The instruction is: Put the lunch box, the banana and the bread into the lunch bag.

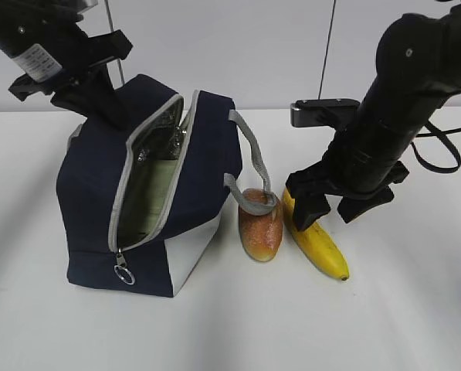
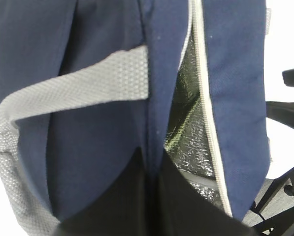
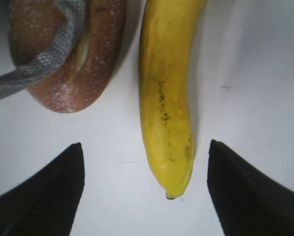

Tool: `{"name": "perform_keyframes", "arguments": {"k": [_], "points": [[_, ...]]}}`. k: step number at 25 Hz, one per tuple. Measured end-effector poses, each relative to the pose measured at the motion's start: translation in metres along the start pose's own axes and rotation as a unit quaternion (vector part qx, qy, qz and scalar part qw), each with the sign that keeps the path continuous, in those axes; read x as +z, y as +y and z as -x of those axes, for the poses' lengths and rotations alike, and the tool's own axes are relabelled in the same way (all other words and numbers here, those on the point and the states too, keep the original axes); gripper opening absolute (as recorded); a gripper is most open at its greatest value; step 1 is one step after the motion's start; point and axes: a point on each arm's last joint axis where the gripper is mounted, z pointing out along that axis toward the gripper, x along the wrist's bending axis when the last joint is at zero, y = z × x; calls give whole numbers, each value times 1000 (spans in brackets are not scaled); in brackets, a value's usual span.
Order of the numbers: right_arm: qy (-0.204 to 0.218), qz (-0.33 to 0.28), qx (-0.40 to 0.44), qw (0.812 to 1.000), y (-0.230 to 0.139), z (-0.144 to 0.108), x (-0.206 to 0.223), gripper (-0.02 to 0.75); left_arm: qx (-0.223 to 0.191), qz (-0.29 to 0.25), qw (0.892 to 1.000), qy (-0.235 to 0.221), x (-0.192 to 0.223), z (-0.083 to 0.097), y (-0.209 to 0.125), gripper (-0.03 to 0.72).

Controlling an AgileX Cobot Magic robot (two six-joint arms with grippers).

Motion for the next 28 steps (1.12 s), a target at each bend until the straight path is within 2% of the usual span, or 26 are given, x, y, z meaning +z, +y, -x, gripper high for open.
{"name": "perform_keyframes", "arguments": {"k": [17, 20, 25, 28], "points": [[-24, -19, -13, 999, 32, 14, 57, 571, 0, 0, 1000, 0, 0, 0, 0, -3], [-25, -24, -15, 999, 34, 15, 64, 506, 0, 0, 1000, 0, 0, 0, 0, -3], [-27, -31, -16, 999, 34, 16, 71, 324, 0, 0, 1000, 0, 0, 0, 0, -3], [-33, -31, -21, 999, 35, 17, 70, 293, 0, 0, 1000, 0, 0, 0, 0, -3]]}}
